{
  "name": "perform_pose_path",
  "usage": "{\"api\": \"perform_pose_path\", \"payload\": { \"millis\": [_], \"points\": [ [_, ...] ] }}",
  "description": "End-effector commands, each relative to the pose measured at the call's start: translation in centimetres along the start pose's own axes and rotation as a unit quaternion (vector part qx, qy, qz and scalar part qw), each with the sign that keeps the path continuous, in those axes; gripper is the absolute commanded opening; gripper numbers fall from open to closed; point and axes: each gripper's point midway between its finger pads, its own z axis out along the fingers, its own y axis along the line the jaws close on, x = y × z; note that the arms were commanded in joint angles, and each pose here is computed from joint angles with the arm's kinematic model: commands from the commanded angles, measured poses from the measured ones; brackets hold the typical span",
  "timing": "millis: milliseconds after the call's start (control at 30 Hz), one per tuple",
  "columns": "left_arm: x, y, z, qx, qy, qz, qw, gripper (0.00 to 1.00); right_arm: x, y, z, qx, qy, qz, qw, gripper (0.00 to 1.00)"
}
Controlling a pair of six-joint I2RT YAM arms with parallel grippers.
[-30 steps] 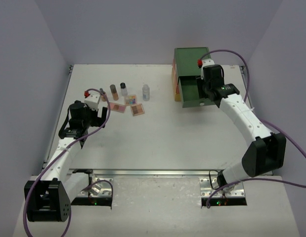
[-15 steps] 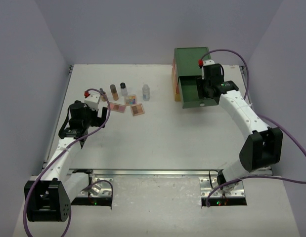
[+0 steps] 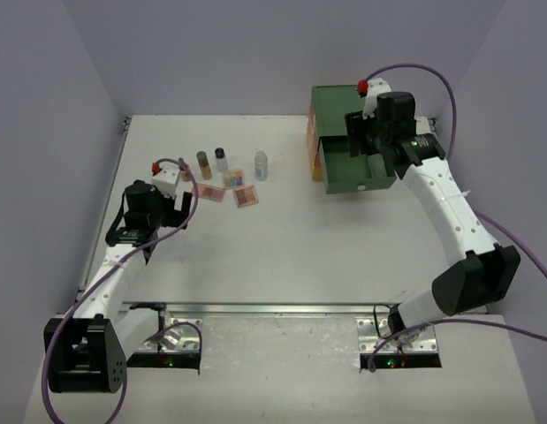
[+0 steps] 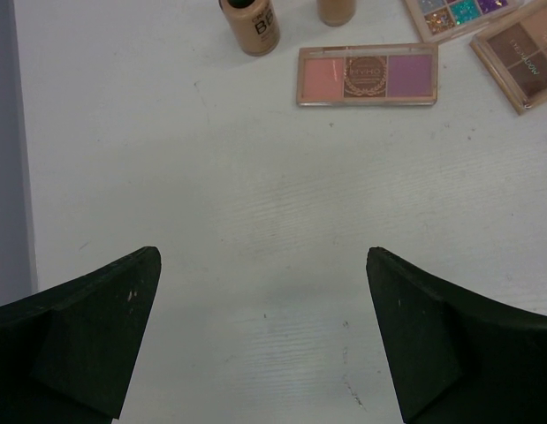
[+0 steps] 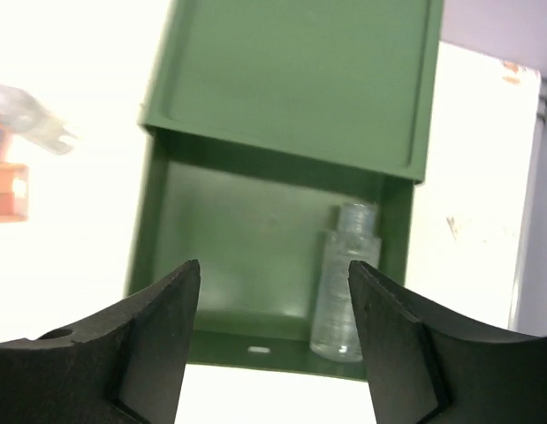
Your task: Organize the makeup
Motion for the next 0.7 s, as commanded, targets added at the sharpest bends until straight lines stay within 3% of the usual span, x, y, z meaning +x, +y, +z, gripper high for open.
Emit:
{"api": "perform_pose_path", "payload": {
  "millis": [0,67,200,267,400,667],
  "points": [
    [-2.3,1.2,0.2,-0.024,-0.038,0.002,0.999,1.00,-7.8,5.0,-5.9,-0.082,-0.164,-0.019,0.983,0.70],
    [-1.8,1.2,0.6,-0.028,-0.031,-0.004,0.999,1.00,-9.8,8.0,-7.8,-0.111,-0.216,-0.040,0.969,0.70],
    [-1.7,1.2,0.9,-0.029,-0.032,-0.010,0.999,1.00,-10.5,15.8,-8.3,-0.182,-0.223,-0.074,0.955,0.76],
    [-1.5,1.7,0.9,-0.047,-0.034,-0.010,0.998,1.00,-9.8,17.9,-5.7,-0.177,-0.196,-0.083,0.961,0.80],
    [-1.4,2.1,0.8,-0.060,-0.050,-0.010,0.997,1.00,-8.7,19.5,-0.3,-0.136,-0.158,-0.061,0.976,0.97],
    [-0.2,2.0,1.1,-0.071,-0.062,-0.013,0.995,1.00,-4.4,22.7,10.2,-0.092,-0.076,-0.048,0.992,0.99]
  ]
}}
